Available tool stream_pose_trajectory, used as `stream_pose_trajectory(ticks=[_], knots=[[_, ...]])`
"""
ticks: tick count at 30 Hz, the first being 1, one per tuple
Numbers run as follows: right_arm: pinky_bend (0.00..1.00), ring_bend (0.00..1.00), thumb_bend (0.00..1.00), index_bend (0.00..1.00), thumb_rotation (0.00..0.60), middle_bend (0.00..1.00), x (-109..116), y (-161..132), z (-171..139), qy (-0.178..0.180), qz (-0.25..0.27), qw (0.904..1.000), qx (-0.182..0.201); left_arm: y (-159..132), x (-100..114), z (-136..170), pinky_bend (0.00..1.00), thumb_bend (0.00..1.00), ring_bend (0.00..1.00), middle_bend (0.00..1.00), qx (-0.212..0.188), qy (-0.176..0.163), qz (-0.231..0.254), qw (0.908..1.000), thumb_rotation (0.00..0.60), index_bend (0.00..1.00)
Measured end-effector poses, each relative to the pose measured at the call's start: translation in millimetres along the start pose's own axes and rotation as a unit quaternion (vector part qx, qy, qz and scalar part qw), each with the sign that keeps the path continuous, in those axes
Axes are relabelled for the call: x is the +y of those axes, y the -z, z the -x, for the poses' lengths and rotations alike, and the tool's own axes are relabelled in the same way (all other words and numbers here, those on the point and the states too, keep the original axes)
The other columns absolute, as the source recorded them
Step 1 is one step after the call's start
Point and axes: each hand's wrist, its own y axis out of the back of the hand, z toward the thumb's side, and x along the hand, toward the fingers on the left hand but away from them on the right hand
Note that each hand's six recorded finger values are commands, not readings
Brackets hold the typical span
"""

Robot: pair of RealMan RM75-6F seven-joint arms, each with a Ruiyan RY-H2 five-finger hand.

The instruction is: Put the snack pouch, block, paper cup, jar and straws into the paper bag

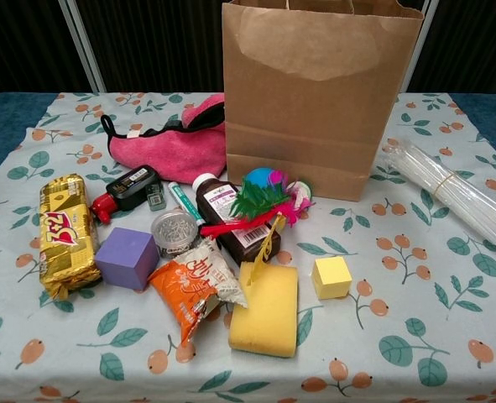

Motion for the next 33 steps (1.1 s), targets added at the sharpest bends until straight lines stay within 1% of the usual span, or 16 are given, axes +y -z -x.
stream_pose_trajectory(ticks=[6, 10, 12, 14, 17, 19, 20, 21, 23, 24, 26, 27, 29, 30, 32, 33], knots=[[0.00, 0.00, 0.00, 0.00, 0.600, 0.00, 29, 30, 15, 0.028, -0.019, 0.9993, -0.015, -2, 4, -1, 0.21, 0.03, 0.08, 0.14, -0.003, -0.003, -0.001, 1.0000, 0.600, 0.12], [0.00, 0.00, 0.00, 0.00, 0.600, 0.01, 43, 31, 19, 0.036, -0.003, 0.9993, -0.005, -4, 10, -3, 0.21, 0.03, 0.08, 0.14, -0.004, -0.011, -0.005, 0.9999, 0.600, 0.12], [0.00, 0.00, 0.00, 0.00, 0.600, 0.02, 51, 25, 19, 0.043, 0.002, 0.9990, 0.013, -5, 11, -3, 0.21, 0.03, 0.08, 0.14, -0.004, -0.013, -0.005, 0.9999, 0.600, 0.12], [0.00, 0.00, 0.00, 0.00, 0.600, 0.04, 59, 20, 19, 0.049, -0.006, 0.9982, 0.034, -6, 11, -3, 0.21, 0.03, 0.08, 0.14, -0.003, -0.012, -0.006, 0.9999, 0.600, 0.12], [0.03, 0.00, 0.00, 0.00, 0.600, 0.06, 75, 13, 19, 0.067, -0.048, 0.9931, 0.083, -7, 8, -2, 0.21, 0.03, 0.08, 0.14, -0.002, -0.010, -0.007, 0.9999, 0.600, 0.12], [0.05, 0.00, 0.00, 0.01, 0.600, 0.09, 87, 9, 18, 0.083, -0.092, 0.9843, 0.126, -7, 8, -4, 0.21, 0.03, 0.08, 0.13, 0.000, -0.011, -0.009, 0.9999, 0.600, 0.12], [0.05, 0.00, 0.00, 0.02, 0.600, 0.11, 92, 8, 18, 0.090, -0.112, 0.9789, 0.145, -7, 8, -5, 0.21, 0.03, 0.08, 0.13, 0.001, -0.012, -0.011, 0.9999, 0.600, 0.12], [0.06, 0.00, 0.00, 0.03, 0.600, 0.12, 99, 8, 17, 0.099, -0.137, 0.9705, 0.172, -7, 8, -7, 0.21, 0.03, 0.08, 0.13, 0.002, -0.013, -0.012, 0.9998, 0.600, 0.12], [0.07, 0.00, 0.00, 0.06, 0.600, 0.15, 107, 9, 16, 0.108, -0.172, 0.9558, 0.213, -7, 7, -10, 0.21, 0.03, 0.08, 0.13, 0.003, -0.016, -0.016, 0.9997, 0.600, 0.12], [0.08, 0.00, 0.00, 0.06, 0.600, 0.15, 111, 10, 16, 0.110, -0.192, 0.9452, 0.240, -8, 7, -12, 0.21, 0.03, 0.08, 0.14, 0.004, -0.017, -0.018, 0.9997, 0.600, 0.12], [0.10, 0.00, 0.00, 0.06, 0.600, 0.16, 115, 14, 17, 0.110, -0.222, 0.9279, 0.279, -9, 6, -17, 0.21, 0.03, 0.08, 0.14, 0.005, -0.020, -0.023, 0.9995, 0.600, 0.12], [0.11, 0.00, 0.00, 0.06, 0.600, 0.16, 116, 17, 19, 0.108, -0.243, 0.9156, 0.302, -10, 5, -18, 0.21, 0.03, 0.08, 0.14, 0.006, -0.020, -0.025, 0.9994, 0.600, 0.12], [0.13, 0.00, 0.00, 0.06, 0.600, 0.16, 117, 24, 24, 0.103, -0.280, 0.8959, 0.329, -11, 4, -23, 0.21, 0.03, 0.08, 0.14, 0.009, -0.022, -0.032, 0.9992, 0.600, 0.12], [0.13, 0.00, 0.00, 0.06, 0.600, 0.16, 117, 29, 29, 0.099, -0.304, 0.8820, 0.346, -11, 4, -24, 0.21, 0.03, 0.08, 0.14, 0.010, -0.022, -0.034, 0.9991, 0.600, 0.12], [0.13, 0.00, 0.00, 0.07, 0.600, 0.16, 117, 34, 35, 0.088, -0.336, 0.8598, 0.374, -13, 4, -28, 0.21, 0.03, 0.08, 0.13, 0.014, -0.025, -0.040, 0.9988, 0.600, 0.12], [0.14, 0.00, 0.00, 0.07, 0.600, 0.16, 115, 36, 39, 0.078, -0.353, 0.8454, 0.393, -13, 4, -30, 0.21, 0.03, 0.08, 0.13, 0.017, -0.027, -0.042, 0.9986, 0.600, 0.12]])
